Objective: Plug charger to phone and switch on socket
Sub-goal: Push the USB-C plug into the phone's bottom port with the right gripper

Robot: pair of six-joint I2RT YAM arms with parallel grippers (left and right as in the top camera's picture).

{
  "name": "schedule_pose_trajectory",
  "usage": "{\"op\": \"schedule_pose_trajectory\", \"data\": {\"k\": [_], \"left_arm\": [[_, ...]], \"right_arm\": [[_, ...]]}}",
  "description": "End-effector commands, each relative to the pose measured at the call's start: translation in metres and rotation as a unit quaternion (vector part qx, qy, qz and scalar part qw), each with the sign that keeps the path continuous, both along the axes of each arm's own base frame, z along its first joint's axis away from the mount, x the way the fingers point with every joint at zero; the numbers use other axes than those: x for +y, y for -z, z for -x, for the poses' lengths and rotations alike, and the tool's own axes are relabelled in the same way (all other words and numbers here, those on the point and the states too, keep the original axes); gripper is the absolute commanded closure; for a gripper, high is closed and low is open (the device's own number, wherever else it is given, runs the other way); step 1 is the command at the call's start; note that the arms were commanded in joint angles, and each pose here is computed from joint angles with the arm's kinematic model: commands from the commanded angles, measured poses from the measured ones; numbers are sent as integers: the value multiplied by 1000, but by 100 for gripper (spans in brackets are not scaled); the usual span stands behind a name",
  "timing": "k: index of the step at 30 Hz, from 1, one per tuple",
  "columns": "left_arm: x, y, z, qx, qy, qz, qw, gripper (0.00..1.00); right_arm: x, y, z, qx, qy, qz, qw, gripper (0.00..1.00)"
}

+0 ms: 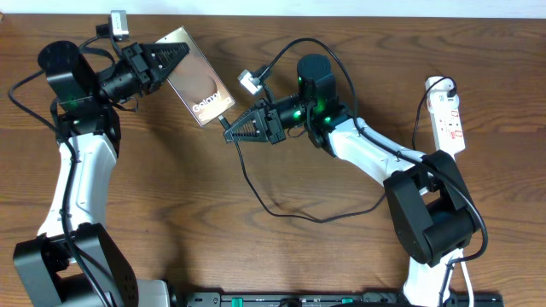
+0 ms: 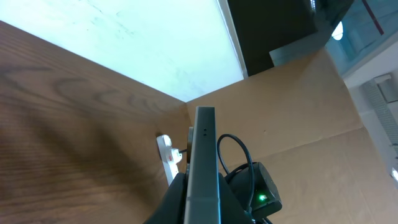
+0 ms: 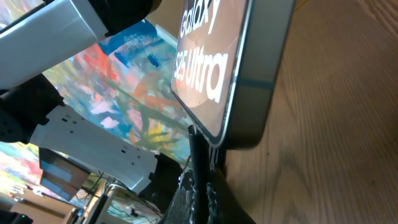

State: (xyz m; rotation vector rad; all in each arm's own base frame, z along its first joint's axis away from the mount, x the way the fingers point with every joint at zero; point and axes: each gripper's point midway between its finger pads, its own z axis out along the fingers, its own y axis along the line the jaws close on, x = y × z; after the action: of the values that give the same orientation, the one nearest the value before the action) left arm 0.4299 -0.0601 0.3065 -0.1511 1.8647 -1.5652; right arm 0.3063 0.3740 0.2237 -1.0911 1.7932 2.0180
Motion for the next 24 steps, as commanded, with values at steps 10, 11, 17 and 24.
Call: {"op": "schedule_pose_trajectory", "data": {"k": [10,11,17,24], "left_arm": [[-11,-6,11,-21,36,-7,999,93],[-11,-6,12,-22,39,-7,999,92],[-14,-6,16,-28,54,-9,998,93],[-15,-6,19,-29,64,-9,998,93]], "right_arm": [[2,1,-9,6,20,5,1000,99],[2,1,-9,6,20,5,1000,99],[3,-4,-10,9,22,1,1000,99],[4,-10,-12,7,26,-5,1000,99]]}}
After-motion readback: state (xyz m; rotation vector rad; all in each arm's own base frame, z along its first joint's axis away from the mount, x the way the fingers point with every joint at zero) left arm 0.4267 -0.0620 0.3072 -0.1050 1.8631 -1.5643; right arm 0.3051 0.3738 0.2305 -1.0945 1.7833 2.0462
